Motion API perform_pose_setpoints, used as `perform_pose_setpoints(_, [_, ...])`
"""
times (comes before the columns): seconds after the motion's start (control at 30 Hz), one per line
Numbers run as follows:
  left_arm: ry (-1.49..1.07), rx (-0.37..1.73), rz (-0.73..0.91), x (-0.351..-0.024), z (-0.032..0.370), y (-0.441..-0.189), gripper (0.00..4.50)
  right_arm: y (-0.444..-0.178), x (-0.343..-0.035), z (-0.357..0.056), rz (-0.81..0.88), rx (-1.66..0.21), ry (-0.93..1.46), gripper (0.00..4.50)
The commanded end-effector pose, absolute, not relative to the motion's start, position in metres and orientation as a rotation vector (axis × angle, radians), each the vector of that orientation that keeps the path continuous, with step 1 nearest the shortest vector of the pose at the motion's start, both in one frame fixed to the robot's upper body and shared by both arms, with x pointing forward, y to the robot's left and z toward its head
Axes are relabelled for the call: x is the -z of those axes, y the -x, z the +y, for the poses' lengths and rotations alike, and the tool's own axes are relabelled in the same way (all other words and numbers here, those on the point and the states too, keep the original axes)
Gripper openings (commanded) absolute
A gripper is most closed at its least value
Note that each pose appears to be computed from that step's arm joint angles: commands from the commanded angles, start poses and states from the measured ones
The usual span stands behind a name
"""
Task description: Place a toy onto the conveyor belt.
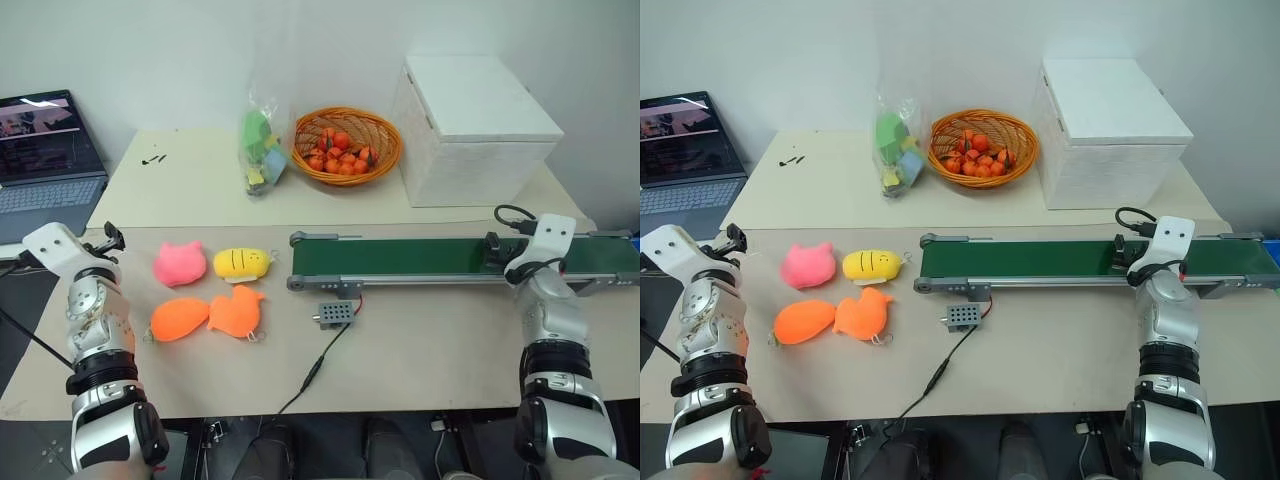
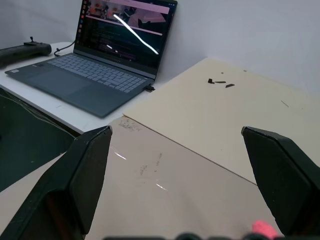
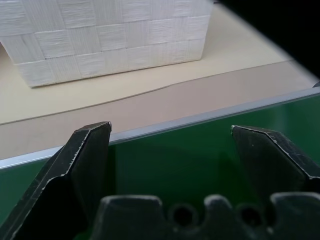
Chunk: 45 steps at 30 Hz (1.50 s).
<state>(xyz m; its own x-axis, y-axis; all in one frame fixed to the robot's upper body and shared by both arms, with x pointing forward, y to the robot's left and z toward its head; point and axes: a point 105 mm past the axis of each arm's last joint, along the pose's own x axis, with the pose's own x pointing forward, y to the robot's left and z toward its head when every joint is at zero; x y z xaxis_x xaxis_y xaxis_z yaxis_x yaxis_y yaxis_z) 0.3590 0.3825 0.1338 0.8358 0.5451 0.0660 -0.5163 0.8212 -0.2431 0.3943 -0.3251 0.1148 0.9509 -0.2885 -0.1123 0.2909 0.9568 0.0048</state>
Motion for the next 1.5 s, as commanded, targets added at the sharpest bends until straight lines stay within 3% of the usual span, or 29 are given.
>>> perform_pose_setpoints(0.03, [0.168, -0.519, -0.200, -0.155, 0.377, -0.363, 4.44, -0.399, -0.139, -0.302, 0.012, 0.183, 0.006, 4.50])
perform_pose_setpoints(0.13, [0.162, -0.483, -0.202, -0.154, 0.368, -0.368, 4.44, -0.395, -0.167, -0.227, -0.114, -0.169, 0.022, 4.50])
perform_pose_setpoints(0.2, [0.160, -0.481, -0.201, -0.154, 0.367, -0.368, 4.44, -0.376, -0.178, -0.180, -0.141, -0.451, -0.050, 4.50])
perform_pose_setpoints(0.27, [0.163, -0.477, -0.200, -0.153, 0.366, -0.369, 4.44, -0.337, -0.181, -0.130, -0.130, -0.789, -0.026, 4.50])
perform_pose_setpoints(0.33, [0.164, -0.473, -0.201, -0.152, 0.365, -0.369, 4.44, -0.280, -0.177, -0.097, -0.107, -1.129, 0.004, 4.50])
perform_pose_setpoints(0.43, [0.164, -0.471, -0.202, -0.152, 0.364, -0.370, 4.44, -0.237, -0.180, -0.090, -0.110, -1.347, -0.035, 4.50])
perform_pose_setpoints(0.7, [0.154, -0.448, -0.226, -0.161, 0.360, -0.366, 4.44, -0.240, -0.160, -0.092, -0.052, -1.350, 0.110, 4.50])
perform_pose_setpoints(0.87, [0.396, -0.415, -0.298, -0.167, 0.380, -0.328, 4.44, -0.245, -0.156, -0.093, -0.036, -1.333, 0.114, 4.50])
perform_pose_setpoints(1.0, [0.865, -0.302, -0.287, -0.134, 0.406, -0.277, 4.44, -0.248, -0.152, -0.097, -0.021, -1.319, 0.104, 4.50])
perform_pose_setpoints(1.07, [0.984, -0.204, -0.290, -0.122, 0.406, -0.248, 4.44, -0.251, -0.147, -0.099, -0.007, -1.301, 0.110, 4.50])
perform_pose_setpoints(1.27, [1.232, 0.005, -0.096, -0.054, 0.349, -0.179, 4.44, -0.256, -0.144, -0.101, 0.003, -1.283, 0.091, 4.50])
perform_pose_setpoints(1.4, [1.322, 0.043, 0.033, -0.017, 0.306, -0.161, 4.44, -0.257, -0.144, -0.102, 0.008, -1.275, 0.092, 4.50])
perform_pose_setpoints(1.5, [1.381, 0.033, 0.072, 0.003, 0.285, -0.166, 4.44, -0.256, -0.147, -0.103, 0.002, -1.273, 0.085, 4.50])
